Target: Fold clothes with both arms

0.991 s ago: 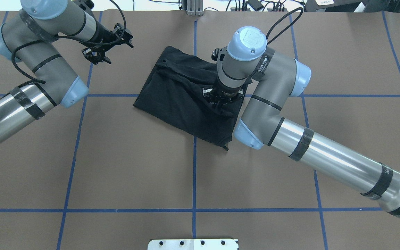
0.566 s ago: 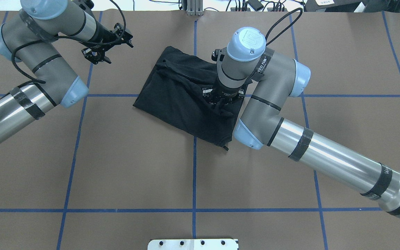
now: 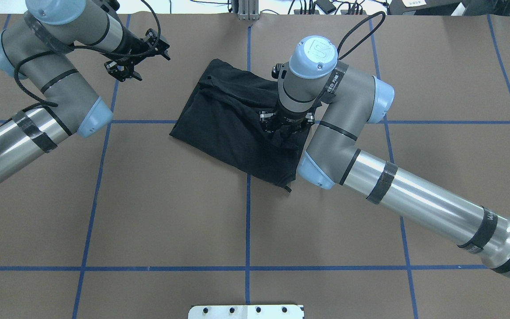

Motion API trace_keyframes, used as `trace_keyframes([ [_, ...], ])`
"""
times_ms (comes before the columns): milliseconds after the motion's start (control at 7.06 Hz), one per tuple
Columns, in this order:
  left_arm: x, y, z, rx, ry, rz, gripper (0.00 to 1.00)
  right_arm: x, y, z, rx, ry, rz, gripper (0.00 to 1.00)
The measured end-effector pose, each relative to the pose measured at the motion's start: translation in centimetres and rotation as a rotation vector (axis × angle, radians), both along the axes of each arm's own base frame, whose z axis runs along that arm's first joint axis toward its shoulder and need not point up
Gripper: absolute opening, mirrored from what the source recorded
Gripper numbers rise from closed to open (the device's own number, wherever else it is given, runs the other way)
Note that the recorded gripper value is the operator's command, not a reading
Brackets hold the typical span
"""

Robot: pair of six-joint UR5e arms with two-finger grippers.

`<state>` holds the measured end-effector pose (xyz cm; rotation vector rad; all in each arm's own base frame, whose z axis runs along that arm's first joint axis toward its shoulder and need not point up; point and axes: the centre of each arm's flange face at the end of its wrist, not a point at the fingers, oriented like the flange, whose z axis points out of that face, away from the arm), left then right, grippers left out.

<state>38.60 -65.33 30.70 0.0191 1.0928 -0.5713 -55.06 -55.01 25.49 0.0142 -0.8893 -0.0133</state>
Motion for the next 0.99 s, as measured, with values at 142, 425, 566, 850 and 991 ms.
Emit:
trace_keyframes([
  [142, 0.0, 0.0, 0.1, -0.001, -0.001, 0.0, 1.0, -0.1, 0.0, 0.0, -0.001, 0.0, -0.001, 0.0],
  [425, -0.1, 0.1, 0.3, -0.003, -0.002, 0.0, 1.0, -0.4, 0.2, -0.2, 0.0, -0.001, -0.003, 0.0],
  [566, -0.1, 0.1, 0.4, -0.003, -0.002, 0.0, 1.0, -0.2, 0.0, -0.4, 0.001, -0.003, -0.001, 0.0],
  [850, -0.1, 0.2, 0.4, -0.003, -0.002, 0.0, 1.0, 1.1, -1.3, -0.7, 0.003, -0.01, 0.018, 0.0],
  [991, -0.1, 0.2, 0.3, -0.003, -0.001, 0.0, 1.0, 2.5, -2.6, -0.8, 0.005, -0.015, 0.038, 0.0],
])
